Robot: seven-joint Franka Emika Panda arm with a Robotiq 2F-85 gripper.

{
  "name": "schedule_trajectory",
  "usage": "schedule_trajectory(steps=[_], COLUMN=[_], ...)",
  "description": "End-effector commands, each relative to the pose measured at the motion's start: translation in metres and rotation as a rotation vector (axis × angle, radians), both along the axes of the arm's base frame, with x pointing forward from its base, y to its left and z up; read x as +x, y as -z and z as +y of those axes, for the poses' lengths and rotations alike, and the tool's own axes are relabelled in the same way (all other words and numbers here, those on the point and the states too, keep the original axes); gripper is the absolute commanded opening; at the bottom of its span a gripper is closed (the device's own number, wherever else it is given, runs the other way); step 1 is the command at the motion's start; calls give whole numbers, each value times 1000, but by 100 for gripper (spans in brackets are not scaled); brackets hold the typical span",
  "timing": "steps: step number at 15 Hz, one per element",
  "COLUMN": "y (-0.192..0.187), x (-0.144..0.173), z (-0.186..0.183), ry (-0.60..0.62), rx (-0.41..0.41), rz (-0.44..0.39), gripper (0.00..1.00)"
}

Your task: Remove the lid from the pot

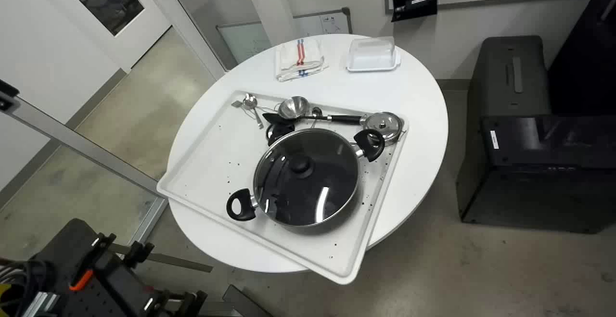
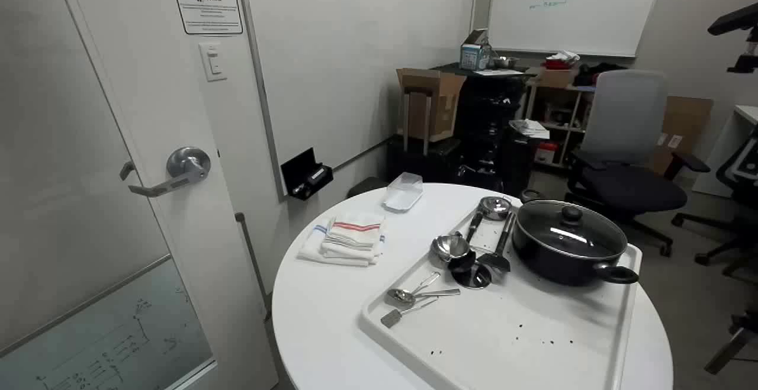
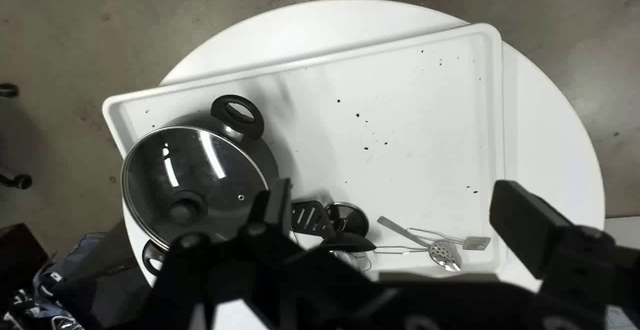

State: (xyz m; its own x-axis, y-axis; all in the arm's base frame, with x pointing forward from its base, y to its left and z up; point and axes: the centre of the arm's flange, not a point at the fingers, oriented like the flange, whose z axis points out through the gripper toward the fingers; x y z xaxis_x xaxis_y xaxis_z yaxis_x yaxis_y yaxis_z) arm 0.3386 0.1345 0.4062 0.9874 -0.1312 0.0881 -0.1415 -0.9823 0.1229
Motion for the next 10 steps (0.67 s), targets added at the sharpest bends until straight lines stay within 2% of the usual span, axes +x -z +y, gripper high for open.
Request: schedule_trajectory(steps=[1, 10], y=[0, 3], x=[0, 3], z=[0, -3], ry=[0, -10], rx=[0, 4], rz=[0, 11], gripper=[100, 100])
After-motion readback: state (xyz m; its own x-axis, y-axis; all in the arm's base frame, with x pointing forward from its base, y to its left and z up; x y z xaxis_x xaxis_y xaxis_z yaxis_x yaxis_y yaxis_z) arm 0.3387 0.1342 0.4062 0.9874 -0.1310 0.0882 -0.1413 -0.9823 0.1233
